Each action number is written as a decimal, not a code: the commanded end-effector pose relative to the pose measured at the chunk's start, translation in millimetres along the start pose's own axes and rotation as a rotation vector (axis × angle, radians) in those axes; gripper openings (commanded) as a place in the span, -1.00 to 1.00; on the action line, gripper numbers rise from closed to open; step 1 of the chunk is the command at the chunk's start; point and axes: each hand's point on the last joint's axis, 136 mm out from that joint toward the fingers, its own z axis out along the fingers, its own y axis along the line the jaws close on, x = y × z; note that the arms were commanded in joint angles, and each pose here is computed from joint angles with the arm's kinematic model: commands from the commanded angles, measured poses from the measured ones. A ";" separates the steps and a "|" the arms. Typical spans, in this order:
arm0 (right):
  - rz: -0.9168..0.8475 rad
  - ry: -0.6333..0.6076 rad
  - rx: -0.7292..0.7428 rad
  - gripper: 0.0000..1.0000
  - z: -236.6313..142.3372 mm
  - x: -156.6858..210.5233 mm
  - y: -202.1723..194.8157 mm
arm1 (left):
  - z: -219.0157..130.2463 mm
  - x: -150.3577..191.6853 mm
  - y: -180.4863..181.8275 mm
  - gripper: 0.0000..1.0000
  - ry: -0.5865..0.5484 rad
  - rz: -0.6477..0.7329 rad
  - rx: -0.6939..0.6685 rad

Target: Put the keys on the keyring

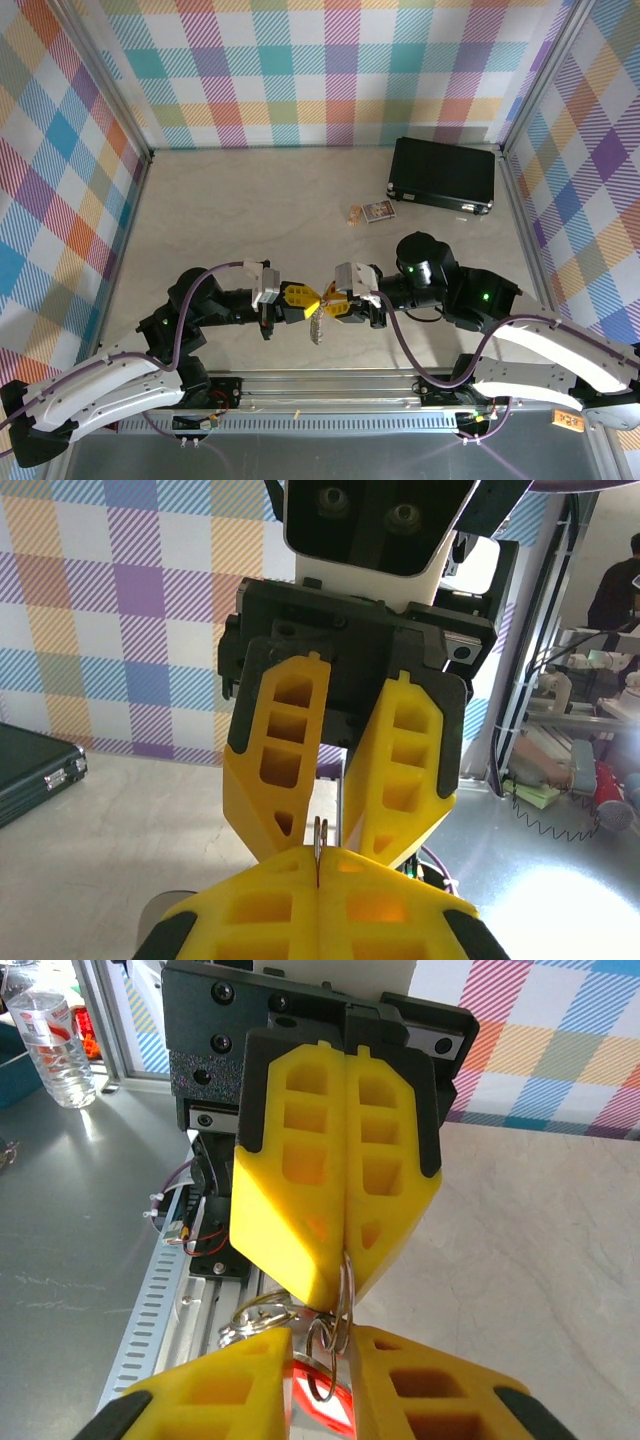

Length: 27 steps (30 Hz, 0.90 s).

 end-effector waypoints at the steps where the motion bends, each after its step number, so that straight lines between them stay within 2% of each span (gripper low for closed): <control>1: -0.006 -0.059 -0.014 -0.63 -1.1 -11.2 3.6 | -4.1 -17.4 -10.7 -1.00 -0.072 0.029 0.043; 4: -0.008 -0.069 -0.013 -0.74 -0.7 -12.1 3.6 | -4.2 -15.4 -10.7 -1.00 -0.072 0.028 0.044; 8: -0.004 -0.078 -0.014 -0.75 -0.5 -13.6 3.5 | -5.4 -12.9 -10.3 -1.00 -0.068 0.025 0.039; 12: -0.008 -0.071 -0.015 -0.99 0.4 -12.1 3.4 | -7.4 -13.0 -11.3 -1.00 -0.065 0.024 0.037; 17: -0.024 -0.034 0.007 -1.00 -2.8 -7.2 1.0 | -10.0 -2.3 -0.1 -1.00 -0.003 0.025 -0.036; 22: -0.036 0.081 0.050 -1.00 -3.4 6.6 -8.8 | -13.4 15.0 15.5 -0.62 0.140 0.046 -0.130; 27: -0.035 0.153 0.053 -1.00 2.5 15.0 -14.4 | -12.5 21.6 18.9 -0.50 0.234 0.059 -0.139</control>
